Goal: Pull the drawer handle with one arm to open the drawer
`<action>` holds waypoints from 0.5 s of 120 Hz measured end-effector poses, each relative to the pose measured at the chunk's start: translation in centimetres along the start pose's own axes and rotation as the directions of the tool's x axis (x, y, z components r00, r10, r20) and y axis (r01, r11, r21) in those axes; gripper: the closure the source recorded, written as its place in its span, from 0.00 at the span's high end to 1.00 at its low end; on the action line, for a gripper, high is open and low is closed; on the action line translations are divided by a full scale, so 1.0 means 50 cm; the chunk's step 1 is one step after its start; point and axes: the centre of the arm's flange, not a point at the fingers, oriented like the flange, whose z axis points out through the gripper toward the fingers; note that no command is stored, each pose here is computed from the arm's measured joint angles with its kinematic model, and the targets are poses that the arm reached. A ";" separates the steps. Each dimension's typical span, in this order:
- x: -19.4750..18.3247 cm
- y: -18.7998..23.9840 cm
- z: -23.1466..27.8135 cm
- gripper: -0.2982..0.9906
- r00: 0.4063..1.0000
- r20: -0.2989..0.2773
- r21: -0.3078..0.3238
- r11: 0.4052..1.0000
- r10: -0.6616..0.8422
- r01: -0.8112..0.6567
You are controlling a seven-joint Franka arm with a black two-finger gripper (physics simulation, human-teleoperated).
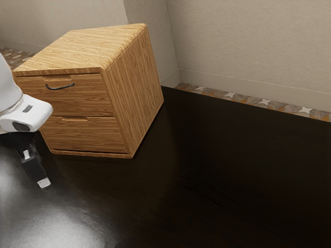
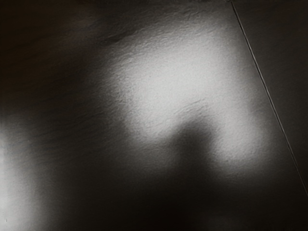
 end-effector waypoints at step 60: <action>0.078 -0.240 -0.082 0.77 0.895 -0.079 0.323 0.861 0.439 -0.393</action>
